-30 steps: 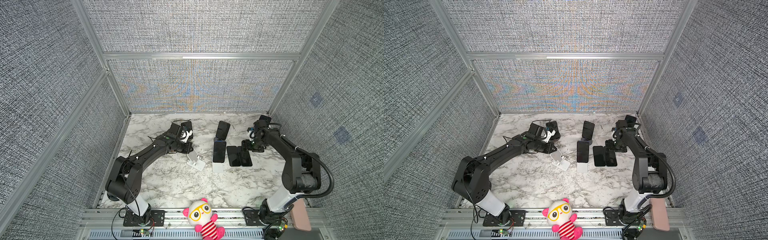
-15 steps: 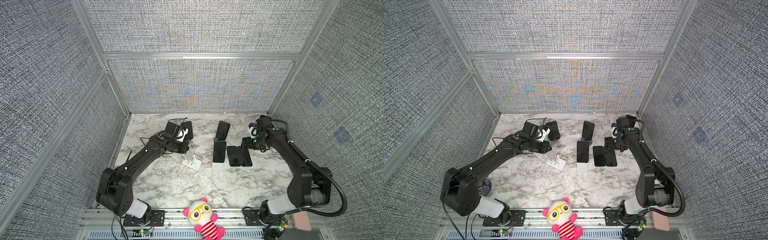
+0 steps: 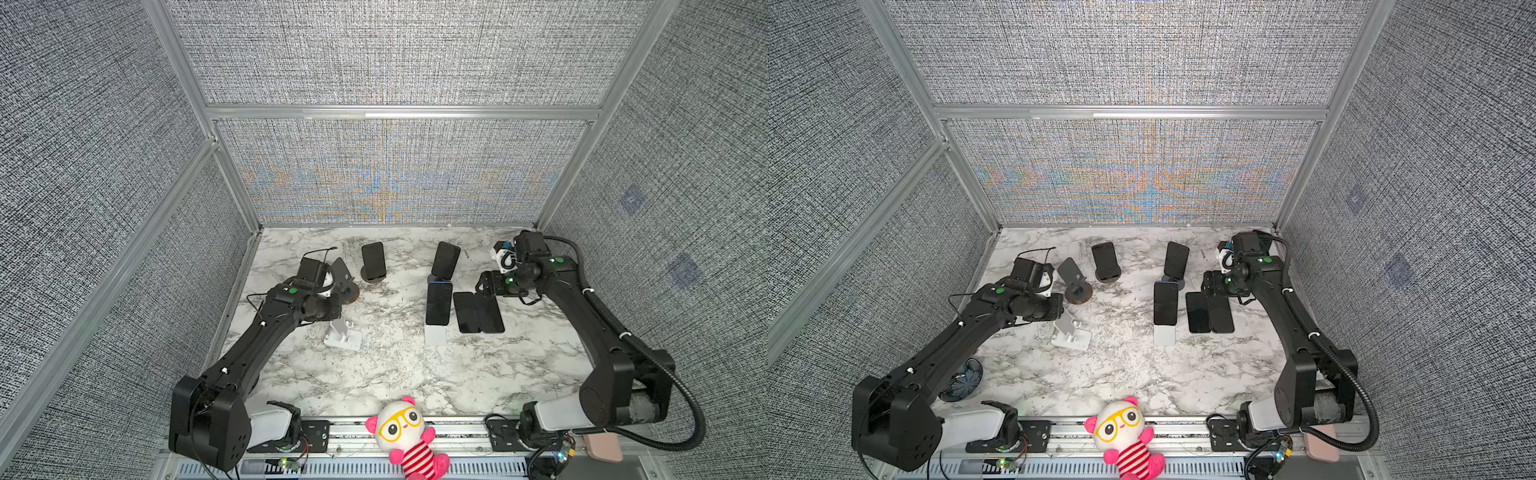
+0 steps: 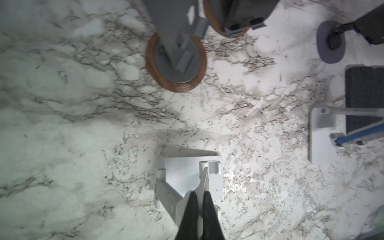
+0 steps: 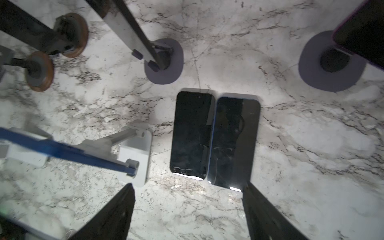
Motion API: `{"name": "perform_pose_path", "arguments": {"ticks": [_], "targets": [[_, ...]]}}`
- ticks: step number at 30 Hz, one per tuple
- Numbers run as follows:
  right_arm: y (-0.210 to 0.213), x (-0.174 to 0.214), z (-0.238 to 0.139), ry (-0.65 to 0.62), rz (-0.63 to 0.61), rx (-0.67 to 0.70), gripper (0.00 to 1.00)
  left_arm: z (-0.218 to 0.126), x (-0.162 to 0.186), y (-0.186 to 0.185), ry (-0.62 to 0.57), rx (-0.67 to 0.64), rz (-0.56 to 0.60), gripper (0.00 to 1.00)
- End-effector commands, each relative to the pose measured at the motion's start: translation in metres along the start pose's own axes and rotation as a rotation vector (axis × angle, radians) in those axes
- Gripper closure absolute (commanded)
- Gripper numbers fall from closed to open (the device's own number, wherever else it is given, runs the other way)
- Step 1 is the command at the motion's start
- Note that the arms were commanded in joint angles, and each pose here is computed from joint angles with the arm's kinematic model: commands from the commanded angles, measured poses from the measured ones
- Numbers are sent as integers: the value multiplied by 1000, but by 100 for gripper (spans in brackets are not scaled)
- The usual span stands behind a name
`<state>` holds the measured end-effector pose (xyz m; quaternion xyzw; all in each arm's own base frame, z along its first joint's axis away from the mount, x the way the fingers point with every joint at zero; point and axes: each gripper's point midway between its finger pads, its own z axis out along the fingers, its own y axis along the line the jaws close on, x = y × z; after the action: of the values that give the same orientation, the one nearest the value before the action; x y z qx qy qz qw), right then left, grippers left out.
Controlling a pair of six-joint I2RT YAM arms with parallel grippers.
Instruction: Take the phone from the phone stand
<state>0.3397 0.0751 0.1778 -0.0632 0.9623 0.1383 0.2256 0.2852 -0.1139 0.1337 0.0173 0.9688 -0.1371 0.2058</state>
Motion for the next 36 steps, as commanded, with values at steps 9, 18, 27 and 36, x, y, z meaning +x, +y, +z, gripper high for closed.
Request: {"name": "perform_pose_path", "arguments": {"ticks": [9, 18, 27, 36], "targets": [[50, 7, -34, -24, -87, -225, 20, 11, -35, 16, -111, -10, -16, 100], [62, 29, -30, 25, -171, -49, 19, 18, -39, 16, -90, -1, -8, 82], [53, 10, -32, -46, -103, -23, 20, -17, -43, 9, -113, -4, 73, 34], [43, 8, -37, -74, -47, -117, 20, -75, -74, -98, -297, 407, 396, 38]]}}
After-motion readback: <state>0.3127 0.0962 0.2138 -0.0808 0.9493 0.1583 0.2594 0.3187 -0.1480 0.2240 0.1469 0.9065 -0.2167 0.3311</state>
